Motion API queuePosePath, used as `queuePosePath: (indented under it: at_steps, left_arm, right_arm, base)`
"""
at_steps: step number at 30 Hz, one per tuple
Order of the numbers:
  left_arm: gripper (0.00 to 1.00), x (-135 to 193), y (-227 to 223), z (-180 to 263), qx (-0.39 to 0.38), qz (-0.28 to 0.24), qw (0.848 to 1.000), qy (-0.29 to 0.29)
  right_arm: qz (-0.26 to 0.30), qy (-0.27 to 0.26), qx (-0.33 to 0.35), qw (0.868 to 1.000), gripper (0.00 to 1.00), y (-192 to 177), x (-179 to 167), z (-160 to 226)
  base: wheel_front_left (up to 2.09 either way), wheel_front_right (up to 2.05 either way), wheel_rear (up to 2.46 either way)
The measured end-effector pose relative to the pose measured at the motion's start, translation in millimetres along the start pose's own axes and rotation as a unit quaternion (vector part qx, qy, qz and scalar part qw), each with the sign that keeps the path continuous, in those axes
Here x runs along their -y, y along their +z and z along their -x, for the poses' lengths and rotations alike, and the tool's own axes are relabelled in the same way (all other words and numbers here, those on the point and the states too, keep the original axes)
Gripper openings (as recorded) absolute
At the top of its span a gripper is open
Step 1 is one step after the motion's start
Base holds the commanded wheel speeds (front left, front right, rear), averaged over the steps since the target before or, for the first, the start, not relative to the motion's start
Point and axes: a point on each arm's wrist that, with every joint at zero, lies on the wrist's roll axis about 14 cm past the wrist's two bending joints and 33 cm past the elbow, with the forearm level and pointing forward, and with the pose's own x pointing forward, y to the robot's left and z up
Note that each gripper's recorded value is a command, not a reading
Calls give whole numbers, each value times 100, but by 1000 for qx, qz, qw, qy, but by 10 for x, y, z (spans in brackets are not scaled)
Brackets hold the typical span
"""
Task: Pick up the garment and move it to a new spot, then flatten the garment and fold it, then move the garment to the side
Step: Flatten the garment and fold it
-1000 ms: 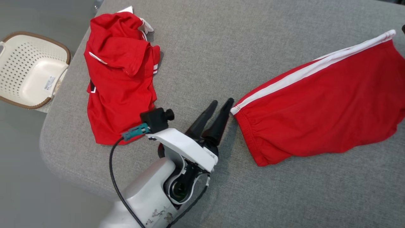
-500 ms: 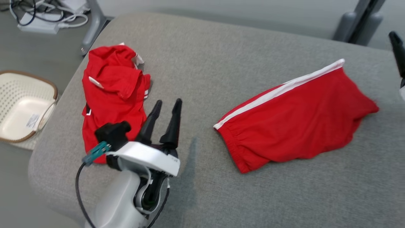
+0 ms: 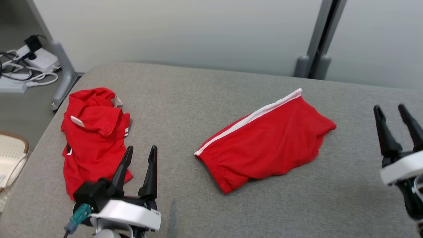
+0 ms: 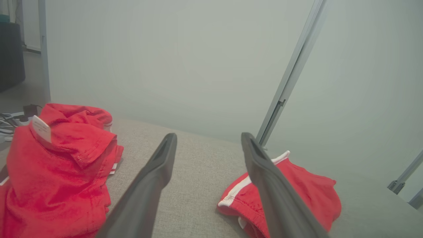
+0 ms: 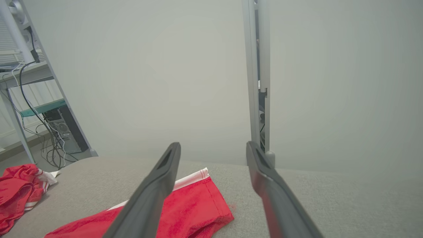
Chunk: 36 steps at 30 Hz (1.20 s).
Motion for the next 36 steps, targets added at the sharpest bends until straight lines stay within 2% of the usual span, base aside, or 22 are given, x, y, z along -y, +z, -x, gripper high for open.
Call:
queuePosePath:
  at_steps: [5,9,19,22,25,28,32,36]
  left_arm:
    - [100,87,-31,141,-2,-5,1000,-9]
    - [100,164,-144,226,-18,-10,1000,-19]
    - [100,244,-333,342,-48,-23,998,-33]
    - [100,218,-345,352,-50,-23,998,-26]
    - [100,171,-344,330,-51,0,999,-11]
    - [100,139,-327,300,-50,-2,999,-3]
    - [100,-20,-333,322,-51,28,998,38]
    - [100,-170,-311,342,-50,25,996,65]
  right_arm:
    - [15,-26,-7,1000,100,-135,14,416]
    - [0,-56,-20,998,100,-301,54,656]
    - [-48,-90,-51,993,100,-588,116,788]
    - [-75,-91,-74,990,100,-751,98,729]
    - [-117,-91,-89,985,100,-852,73,558]
    - [-151,-91,-118,977,100,-958,96,371]
    - [-194,-91,-158,964,100,-1108,100,113]
    - [-225,-89,-209,947,100,-1332,62,-78]
  base:
    - [0,0,0]
    - [0,0,0]
    - [0,0,0]
    - [0,0,0]
    - [0,0,0]
    - [0,0,0]
    - [0,0,0]
    - [0,0,0]
